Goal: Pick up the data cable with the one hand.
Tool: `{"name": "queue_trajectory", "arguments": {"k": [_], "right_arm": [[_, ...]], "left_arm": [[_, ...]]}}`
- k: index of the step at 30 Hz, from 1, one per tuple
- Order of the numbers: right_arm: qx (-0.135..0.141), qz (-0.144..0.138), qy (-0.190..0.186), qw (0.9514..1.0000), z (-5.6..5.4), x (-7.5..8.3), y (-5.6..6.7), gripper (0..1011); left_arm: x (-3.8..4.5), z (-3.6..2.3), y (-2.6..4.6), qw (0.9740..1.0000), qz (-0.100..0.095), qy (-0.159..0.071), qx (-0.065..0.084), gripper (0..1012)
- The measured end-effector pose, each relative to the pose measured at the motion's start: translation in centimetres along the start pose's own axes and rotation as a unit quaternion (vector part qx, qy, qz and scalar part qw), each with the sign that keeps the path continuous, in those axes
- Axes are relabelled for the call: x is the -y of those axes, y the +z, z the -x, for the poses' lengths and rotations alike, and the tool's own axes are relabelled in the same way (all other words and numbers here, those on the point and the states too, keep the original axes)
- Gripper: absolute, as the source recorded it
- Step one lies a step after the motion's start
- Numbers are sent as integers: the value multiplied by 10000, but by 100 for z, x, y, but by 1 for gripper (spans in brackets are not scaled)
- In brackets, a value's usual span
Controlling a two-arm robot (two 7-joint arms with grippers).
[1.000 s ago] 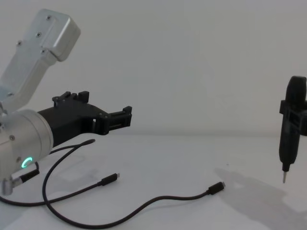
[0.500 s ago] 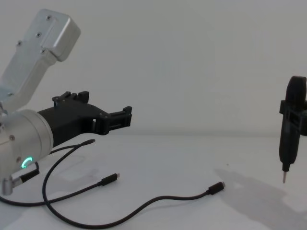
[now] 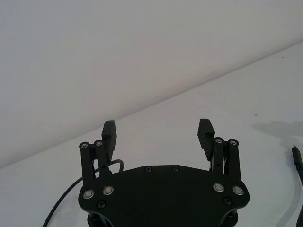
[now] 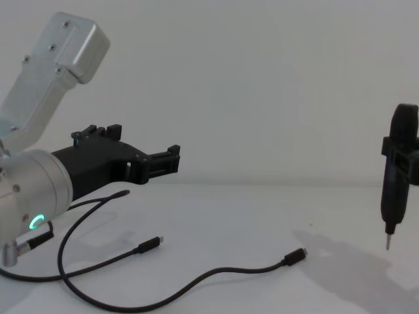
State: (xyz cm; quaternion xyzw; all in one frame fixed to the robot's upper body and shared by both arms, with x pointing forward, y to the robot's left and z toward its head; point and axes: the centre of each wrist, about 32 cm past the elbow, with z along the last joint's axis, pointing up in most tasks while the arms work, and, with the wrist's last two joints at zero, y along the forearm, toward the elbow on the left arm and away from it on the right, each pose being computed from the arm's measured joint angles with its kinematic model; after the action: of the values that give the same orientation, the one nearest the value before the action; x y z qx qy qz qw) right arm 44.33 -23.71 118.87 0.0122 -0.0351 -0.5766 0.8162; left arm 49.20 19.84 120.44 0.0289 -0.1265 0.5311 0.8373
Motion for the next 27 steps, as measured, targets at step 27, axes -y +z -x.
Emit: {"name": "queue_trajectory", "arguments": {"k": [27], "right_arm": [[-36,-382,355,9986,-80,-170,51,275]], "left_arm": [[114,-30,61,9986,-16,-524,-18,1001]]}}
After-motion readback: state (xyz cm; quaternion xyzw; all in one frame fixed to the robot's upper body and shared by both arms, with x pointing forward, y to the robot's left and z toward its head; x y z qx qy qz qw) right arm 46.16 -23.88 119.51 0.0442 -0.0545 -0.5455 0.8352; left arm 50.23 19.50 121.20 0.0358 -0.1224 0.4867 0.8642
